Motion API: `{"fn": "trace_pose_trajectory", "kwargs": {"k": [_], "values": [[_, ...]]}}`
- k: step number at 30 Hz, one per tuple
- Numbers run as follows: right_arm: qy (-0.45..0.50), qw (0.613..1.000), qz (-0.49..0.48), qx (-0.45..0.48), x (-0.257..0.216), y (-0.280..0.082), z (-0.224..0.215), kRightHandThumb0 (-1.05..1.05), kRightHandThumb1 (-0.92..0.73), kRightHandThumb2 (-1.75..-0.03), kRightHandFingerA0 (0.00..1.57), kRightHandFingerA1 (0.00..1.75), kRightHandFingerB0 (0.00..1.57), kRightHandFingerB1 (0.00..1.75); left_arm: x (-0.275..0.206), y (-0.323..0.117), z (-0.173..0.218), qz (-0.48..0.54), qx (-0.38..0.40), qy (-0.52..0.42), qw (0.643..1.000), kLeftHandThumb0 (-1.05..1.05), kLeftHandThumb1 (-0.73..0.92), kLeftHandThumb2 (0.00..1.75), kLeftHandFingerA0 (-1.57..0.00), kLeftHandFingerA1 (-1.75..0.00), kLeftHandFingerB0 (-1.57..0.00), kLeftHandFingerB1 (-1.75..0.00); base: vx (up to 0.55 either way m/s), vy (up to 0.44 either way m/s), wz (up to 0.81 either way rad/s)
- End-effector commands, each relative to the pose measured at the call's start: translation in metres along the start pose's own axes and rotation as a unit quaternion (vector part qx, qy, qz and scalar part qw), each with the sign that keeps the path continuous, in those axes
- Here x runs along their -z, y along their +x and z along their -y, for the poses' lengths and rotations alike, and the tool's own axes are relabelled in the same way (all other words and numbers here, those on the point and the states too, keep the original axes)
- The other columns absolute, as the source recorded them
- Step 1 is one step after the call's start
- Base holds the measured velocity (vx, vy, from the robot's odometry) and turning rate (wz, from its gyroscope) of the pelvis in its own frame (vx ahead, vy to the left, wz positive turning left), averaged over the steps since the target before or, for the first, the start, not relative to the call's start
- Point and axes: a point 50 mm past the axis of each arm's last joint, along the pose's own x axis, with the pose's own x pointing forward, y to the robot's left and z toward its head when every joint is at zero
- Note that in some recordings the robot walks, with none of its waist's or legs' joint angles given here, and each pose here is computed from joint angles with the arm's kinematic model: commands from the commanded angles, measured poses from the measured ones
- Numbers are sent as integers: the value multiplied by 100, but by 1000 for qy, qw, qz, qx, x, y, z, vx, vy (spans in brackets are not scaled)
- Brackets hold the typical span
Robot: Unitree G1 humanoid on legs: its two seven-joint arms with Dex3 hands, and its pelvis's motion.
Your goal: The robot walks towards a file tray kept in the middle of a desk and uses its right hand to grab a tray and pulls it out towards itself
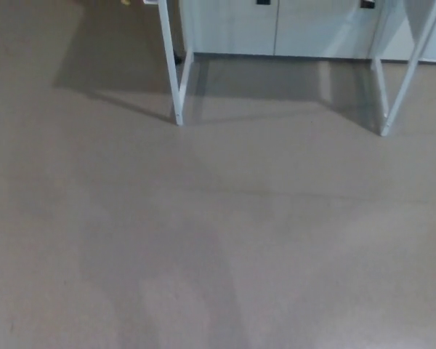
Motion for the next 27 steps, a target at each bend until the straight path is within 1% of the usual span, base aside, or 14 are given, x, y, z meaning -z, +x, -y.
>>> {"fn": "trace_pose_trajectory", "kwargs": {"k": [1,5,7,9,16,20,22,24,27], "values": [[-9,1000,-1,7,0,-2,-2,-26,-63,-58,52,58,44,48,-2,-1,-9,11,-16,18,1000,-29,55,58,-40,-44,-34,-35,323,36,-15],[-4,1000,-4,7,1,0,0,-25,-63,-58,50,56,44,46,-2,0,-7,10,-12,23,1000,-31,55,59,-42,-44,-35,-35,366,127,-18],[-1,1000,-12,8,3,0,2,-25,-62,-58,47,55,42,48,1,0,-4,7,-7,21,1000,-30,55,58,-40,-43,-34,-35,511,188,12],[2,1000,-17,9,4,2,3,-24,-62,-57,47,55,43,49,4,-1,-3,5,-5,22,1000,-32,55,57,-43,-42,-35,-35,389,153,-65],[-4,1000,-17,6,5,4,1,-23,-63,-58,47,54,43,47,8,-1,0,8,-10,32,999,-33,53,57,-46,-43,-38,-36,369,87,8],[0,1000,-12,7,0,7,3,-24,-65,-58,50,56,45,49,6,2,7,12,-1,29,1000,-31,55,57,-45,-42,-38,-36,365,-113,20],[-7,1000,-7,7,-6,11,4,-26,-63,-58,48,55,42,48,-1,6,11,19,-3,24,1000,-31,53,57,-45,-43,-38,-37,601,-210,18],[-14,1000,-11,8,1,6,6,-27,-63,-58,51,55,43,48,6,3,17,16,2,18,1000,-33,51,58,-47,-43,-39,-37,597,-189,47],[-24,1000,-15,9,4,5,4,-26,-63,-58,52,55,44,48,12,0,20,14,5,22,1000,-33,53,58,-45,-43,-39,-37,505,-174,5]]}}
